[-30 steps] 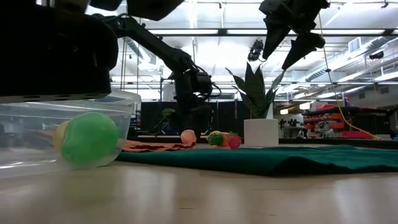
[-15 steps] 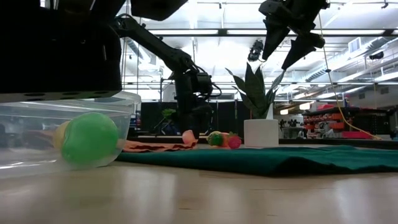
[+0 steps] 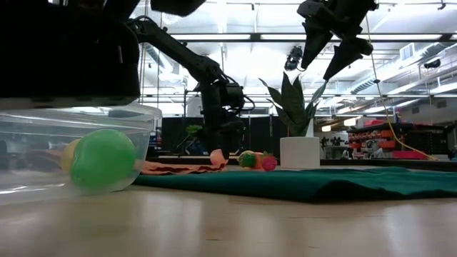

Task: Pick and placing Produce into tupperware
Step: Put the peach into the transparent container

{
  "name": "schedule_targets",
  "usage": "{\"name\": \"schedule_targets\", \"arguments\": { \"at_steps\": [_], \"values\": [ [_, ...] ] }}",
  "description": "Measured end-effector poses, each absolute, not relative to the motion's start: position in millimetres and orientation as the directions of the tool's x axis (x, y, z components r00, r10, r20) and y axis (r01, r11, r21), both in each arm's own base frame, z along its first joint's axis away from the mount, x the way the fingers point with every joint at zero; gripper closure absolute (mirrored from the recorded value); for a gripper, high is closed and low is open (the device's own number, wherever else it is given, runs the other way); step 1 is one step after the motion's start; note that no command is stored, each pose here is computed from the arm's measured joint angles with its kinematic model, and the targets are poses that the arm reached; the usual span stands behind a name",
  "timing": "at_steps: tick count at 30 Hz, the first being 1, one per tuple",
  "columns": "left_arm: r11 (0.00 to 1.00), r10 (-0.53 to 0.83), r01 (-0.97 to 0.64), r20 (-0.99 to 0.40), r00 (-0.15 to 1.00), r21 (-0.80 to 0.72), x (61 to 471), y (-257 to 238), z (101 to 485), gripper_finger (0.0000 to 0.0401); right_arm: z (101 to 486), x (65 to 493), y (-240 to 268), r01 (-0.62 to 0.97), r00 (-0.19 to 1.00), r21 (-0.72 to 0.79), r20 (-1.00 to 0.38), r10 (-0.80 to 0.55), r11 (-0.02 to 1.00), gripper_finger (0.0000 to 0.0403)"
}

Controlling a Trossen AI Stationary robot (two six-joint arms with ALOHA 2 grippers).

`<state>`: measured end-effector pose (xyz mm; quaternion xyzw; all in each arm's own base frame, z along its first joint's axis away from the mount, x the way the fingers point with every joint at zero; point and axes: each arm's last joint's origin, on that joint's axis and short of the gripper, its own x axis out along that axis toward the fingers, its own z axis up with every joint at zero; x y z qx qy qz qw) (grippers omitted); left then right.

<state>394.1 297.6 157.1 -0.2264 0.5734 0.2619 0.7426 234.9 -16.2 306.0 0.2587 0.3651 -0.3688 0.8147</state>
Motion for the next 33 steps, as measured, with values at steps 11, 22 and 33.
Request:
{"name": "schedule_targets", "arguments": {
  "at_steps": [11,22,33],
  "values": [
    [0.778,0.110,-0.627,-0.970,0.215,-0.051,395.0,297.9,184.7,0.0133,306.0,234.9,-16.2,0.790,0.461,0.152,-0.786,-0.412,0.594,0.0090],
    [0.796,0.059,-0.604,-0.986,0.153,-0.046,387.3,287.0,226.3,0.0145,305.8,234.5,-16.3,0.784,0.458,0.139,-0.788,-0.412,0.605,0.0090],
    [0.803,-0.041,-0.593,-0.998,0.043,-0.059,384.7,250.7,241.7,0.0119,302.1,227.8,-15.5,0.774,0.393,0.054,-0.823,-0.411,0.631,0.0090]
  ]
}}
